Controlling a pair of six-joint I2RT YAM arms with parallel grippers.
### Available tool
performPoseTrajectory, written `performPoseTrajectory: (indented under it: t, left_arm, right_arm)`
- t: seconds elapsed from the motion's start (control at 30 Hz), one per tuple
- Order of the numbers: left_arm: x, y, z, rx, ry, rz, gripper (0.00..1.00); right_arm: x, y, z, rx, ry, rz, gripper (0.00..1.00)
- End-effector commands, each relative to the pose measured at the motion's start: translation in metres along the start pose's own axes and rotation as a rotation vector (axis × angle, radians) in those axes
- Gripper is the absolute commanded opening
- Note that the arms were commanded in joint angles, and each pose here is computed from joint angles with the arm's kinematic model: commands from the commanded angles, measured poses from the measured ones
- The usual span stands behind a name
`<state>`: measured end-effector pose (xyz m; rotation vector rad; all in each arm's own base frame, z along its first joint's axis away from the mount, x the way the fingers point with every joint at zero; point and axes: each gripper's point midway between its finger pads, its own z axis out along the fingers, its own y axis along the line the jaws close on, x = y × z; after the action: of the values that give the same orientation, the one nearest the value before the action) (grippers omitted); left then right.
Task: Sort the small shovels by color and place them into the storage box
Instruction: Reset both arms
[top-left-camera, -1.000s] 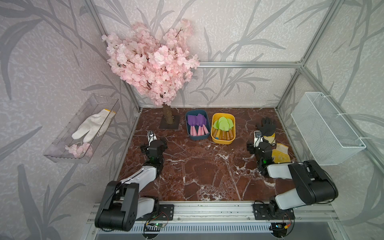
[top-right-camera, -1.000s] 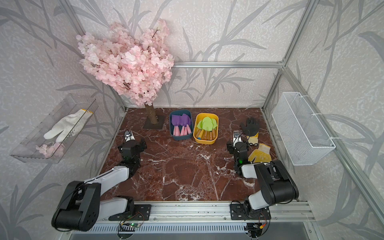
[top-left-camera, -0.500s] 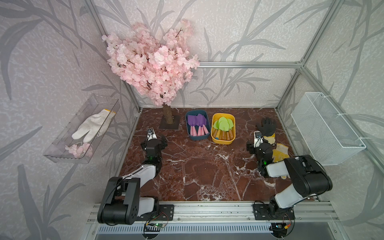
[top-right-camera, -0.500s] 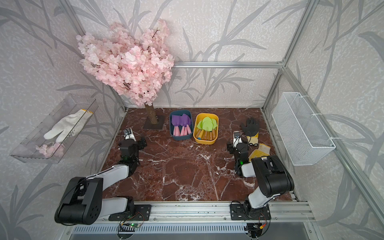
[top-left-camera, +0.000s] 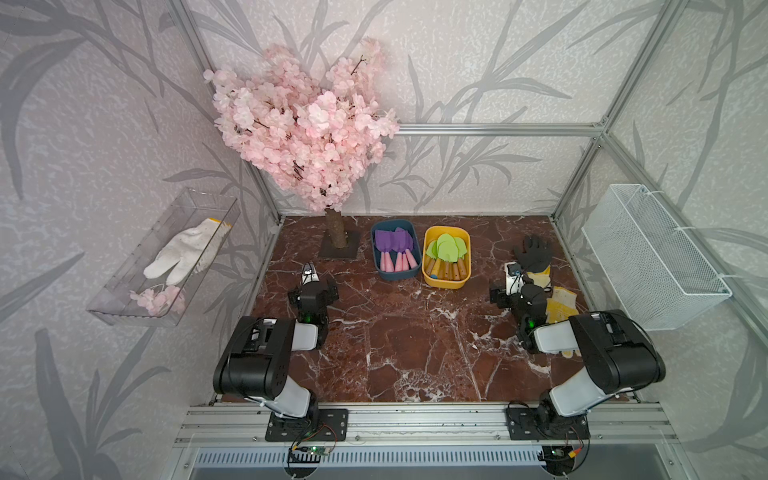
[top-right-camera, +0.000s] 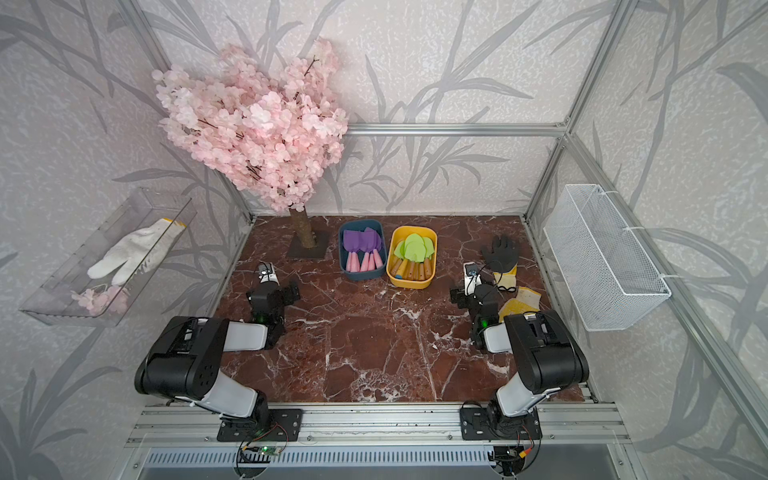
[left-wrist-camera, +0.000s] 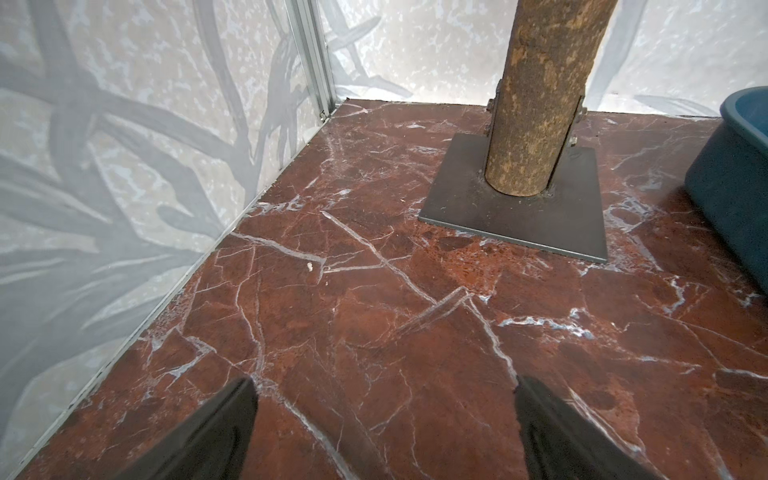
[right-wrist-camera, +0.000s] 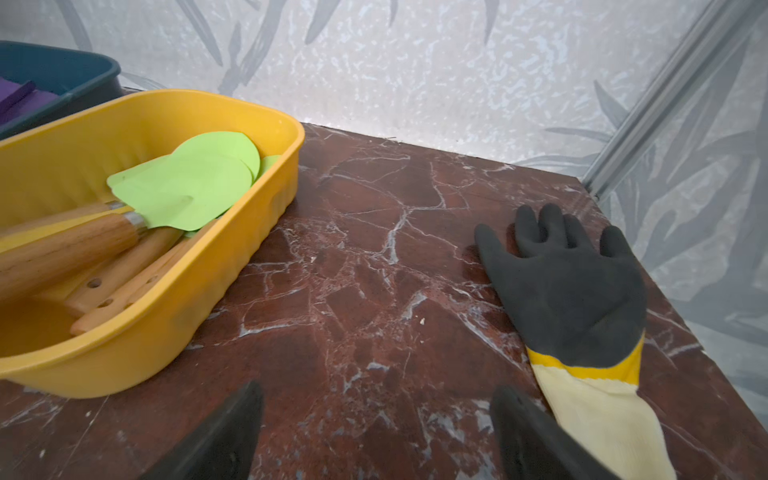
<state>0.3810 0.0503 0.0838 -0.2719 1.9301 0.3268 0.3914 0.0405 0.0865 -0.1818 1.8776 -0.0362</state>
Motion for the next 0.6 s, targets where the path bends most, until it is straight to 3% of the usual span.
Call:
performPoseTrajectory:
  t: [0.0, 0.57]
  left_arm:
    - [-0.0161, -0.0004, 0.0004, 0.005, -0.04, -0.02, 1.0]
    - [-0.0151, -0.0005, 0.0014, 0.017, -0.028, -0.026, 1.0]
  right_arm:
    - [-0.008, 0.002, 0.0032, -0.035, -0.007, 0.01, 0.99]
    - [-0.0073, -0.0059, 0.0043, 0.009, 0.002, 0.029, 0.99]
